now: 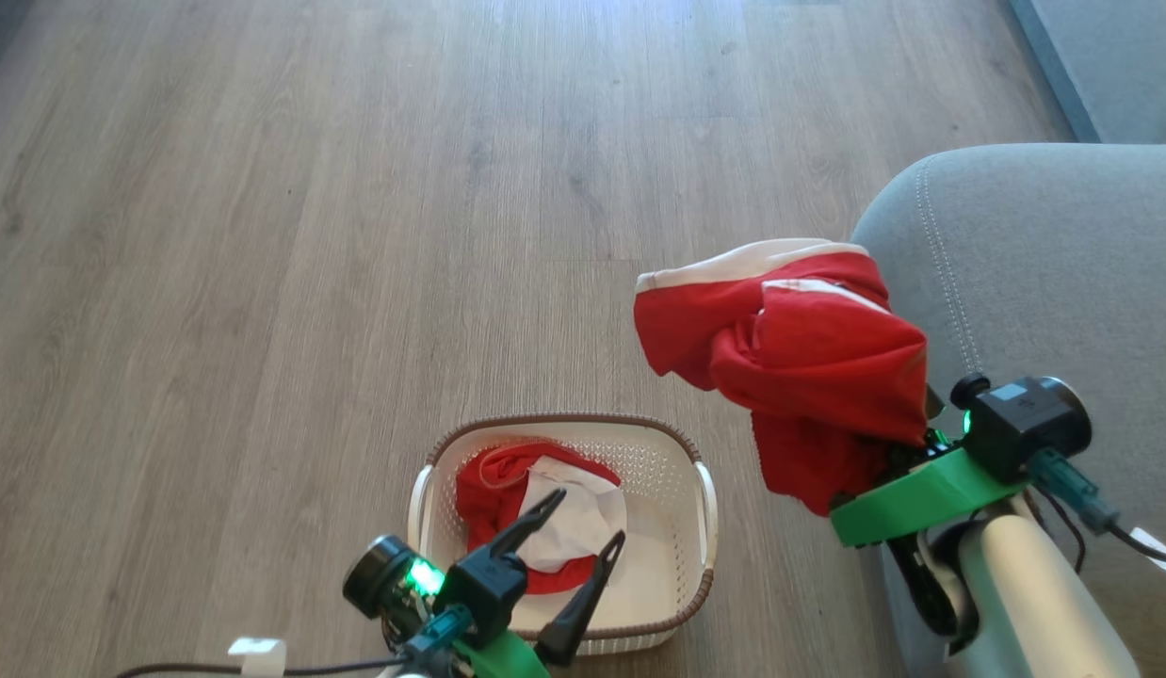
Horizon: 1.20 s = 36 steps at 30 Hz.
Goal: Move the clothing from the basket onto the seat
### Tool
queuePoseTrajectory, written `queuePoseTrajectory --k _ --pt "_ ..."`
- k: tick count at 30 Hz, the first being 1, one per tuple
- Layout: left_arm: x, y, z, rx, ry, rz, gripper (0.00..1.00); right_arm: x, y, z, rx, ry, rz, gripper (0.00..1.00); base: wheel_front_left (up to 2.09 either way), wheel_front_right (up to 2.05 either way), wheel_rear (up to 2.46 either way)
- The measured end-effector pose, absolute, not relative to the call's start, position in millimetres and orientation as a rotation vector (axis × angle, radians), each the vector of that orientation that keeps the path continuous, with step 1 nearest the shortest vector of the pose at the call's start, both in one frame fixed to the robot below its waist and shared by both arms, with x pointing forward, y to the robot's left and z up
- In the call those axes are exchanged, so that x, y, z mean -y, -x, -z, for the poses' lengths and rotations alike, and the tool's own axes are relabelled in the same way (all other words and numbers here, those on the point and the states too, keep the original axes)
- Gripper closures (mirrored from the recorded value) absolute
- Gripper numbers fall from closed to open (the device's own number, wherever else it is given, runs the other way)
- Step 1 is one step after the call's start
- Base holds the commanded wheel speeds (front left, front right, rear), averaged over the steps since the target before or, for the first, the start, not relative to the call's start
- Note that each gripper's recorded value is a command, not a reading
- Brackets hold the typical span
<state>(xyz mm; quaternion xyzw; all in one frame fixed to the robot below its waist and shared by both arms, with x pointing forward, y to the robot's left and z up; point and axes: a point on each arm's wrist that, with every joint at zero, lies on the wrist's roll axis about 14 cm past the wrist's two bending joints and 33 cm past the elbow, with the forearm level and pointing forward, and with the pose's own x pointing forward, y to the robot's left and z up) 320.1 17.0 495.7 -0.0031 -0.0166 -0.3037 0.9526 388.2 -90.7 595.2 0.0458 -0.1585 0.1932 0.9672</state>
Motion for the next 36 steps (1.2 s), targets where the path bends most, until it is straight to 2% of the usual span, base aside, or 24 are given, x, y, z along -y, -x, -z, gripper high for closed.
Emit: queuePoseTrajectory --k 9,19,29,36 --pt "-21 -311 -471 -0.058 0.062 0.59 0.0 107 -390 -600 0.337 -0.094 -0.344 1.0 0.0 0.0 0.0" --pt "-20 -316 -470 -0.06 0.058 0.584 0.0 124 -387 -589 0.312 -0.082 -0.295 1.0 0.0 0.0 0.0" --pt "-1 -319 -467 -0.074 0.074 0.641 0.0 173 -386 -590 0.316 -0.021 -0.167 1.0 0.0 0.0 0.0" --pt "23 -320 -467 -0.075 0.072 0.727 0.0 219 -373 -590 0.317 0.014 -0.039 1.0 0.0 0.0 0.0"
